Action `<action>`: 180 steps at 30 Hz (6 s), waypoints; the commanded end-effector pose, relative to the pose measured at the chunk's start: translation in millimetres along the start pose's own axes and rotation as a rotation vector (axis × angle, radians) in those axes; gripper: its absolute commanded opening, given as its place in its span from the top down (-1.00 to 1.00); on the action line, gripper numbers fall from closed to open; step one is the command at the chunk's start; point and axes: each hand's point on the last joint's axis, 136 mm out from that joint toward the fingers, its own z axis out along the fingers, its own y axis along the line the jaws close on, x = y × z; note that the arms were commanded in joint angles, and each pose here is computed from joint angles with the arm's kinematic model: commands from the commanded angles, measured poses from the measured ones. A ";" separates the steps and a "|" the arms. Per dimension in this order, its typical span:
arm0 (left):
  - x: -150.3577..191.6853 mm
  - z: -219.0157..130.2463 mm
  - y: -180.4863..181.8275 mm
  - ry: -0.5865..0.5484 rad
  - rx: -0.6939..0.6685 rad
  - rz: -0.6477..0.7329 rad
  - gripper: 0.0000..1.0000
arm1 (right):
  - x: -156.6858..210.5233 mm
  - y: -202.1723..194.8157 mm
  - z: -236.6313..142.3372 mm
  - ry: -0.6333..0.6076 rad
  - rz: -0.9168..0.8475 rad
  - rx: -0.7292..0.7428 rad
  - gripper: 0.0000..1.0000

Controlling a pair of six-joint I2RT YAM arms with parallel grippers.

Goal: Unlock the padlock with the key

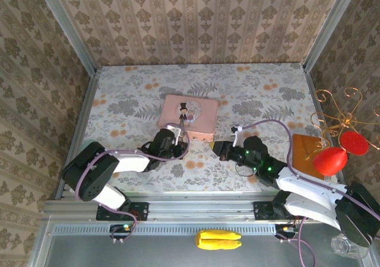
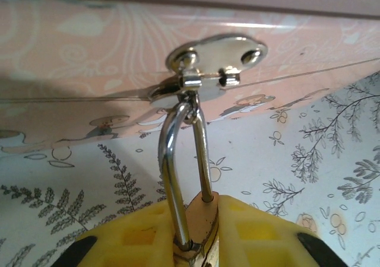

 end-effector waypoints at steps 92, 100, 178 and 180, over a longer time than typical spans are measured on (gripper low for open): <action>-50.1 -42.8 -17.8 -0.306 0.242 -0.785 1.00 | 57.1 -37.9 95.6 0.062 0.636 -0.010 1.00; -50.8 -41.6 -18.0 -0.310 0.237 -0.790 1.00 | 61.6 -42.3 91.2 0.068 0.638 0.016 1.00; -48.5 -31.1 -43.6 -0.304 0.397 -0.803 1.00 | 53.5 -50.9 91.7 -0.002 0.752 -0.021 1.00; -48.4 -31.5 -42.7 -0.305 0.392 -0.805 1.00 | 52.9 -52.0 91.4 -0.008 0.759 -0.018 1.00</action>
